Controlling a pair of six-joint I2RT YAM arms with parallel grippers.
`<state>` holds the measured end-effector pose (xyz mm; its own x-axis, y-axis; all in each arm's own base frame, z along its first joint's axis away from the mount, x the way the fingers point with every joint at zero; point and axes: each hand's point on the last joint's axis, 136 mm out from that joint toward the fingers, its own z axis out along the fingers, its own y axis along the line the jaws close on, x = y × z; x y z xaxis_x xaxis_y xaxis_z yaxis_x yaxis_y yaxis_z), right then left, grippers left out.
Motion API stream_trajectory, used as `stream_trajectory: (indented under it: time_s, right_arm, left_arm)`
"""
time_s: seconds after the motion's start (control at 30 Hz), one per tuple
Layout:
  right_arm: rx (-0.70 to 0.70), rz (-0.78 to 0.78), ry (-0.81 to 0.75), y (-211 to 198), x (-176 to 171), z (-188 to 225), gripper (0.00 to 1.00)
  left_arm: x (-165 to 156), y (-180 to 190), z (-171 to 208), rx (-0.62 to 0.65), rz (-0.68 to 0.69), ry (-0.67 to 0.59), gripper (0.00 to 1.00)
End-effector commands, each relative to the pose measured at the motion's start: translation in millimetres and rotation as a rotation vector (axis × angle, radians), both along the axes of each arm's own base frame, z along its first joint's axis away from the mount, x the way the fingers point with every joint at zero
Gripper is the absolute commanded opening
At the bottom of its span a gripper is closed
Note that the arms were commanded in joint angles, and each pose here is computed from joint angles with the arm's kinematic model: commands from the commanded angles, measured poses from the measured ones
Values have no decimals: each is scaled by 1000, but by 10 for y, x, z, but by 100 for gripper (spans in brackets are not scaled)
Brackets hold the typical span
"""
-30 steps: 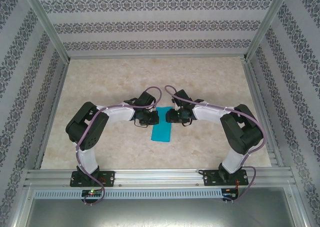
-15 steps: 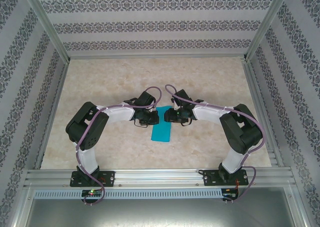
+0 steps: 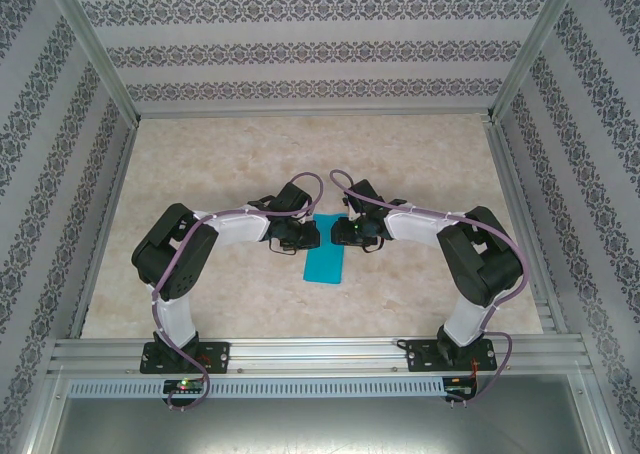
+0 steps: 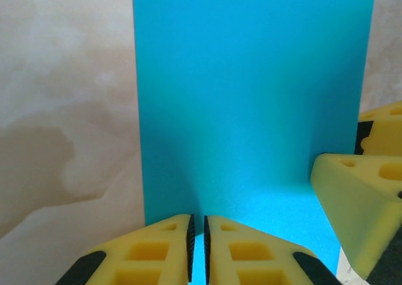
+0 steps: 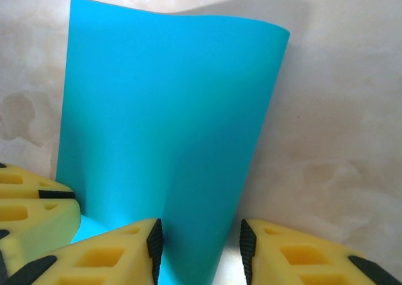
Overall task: Fold a paper plane with a square sheet of paper (pick it up from the middle)
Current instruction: Hold the square sheet of paper at the center of the table.
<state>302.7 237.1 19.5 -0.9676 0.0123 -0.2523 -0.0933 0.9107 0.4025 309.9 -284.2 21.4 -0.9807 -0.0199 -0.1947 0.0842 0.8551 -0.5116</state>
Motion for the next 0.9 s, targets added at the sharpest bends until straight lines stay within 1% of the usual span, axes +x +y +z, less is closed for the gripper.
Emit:
stream_trajectory:
  time_s: [0.0, 0.17, 0.33, 0.87]
  right_arm:
    - [-36, 11, 50, -57, -103, -209, 39]
    - [-41, 18, 44, -63, -103, -203, 38]
    - [-45, 23, 42, -62, -109, -204, 38]
    - [-66, 46, 39, -83, -132, -212, 36]
  left_arm:
    - [21, -73, 199, -43, -2, -35, 18]
    - [68, -60, 410, -69, 5, -68, 21]
    - [83, 12, 526, -60, 6, -87, 22]
    - [91, 159, 563, -32, 20, -97, 24]
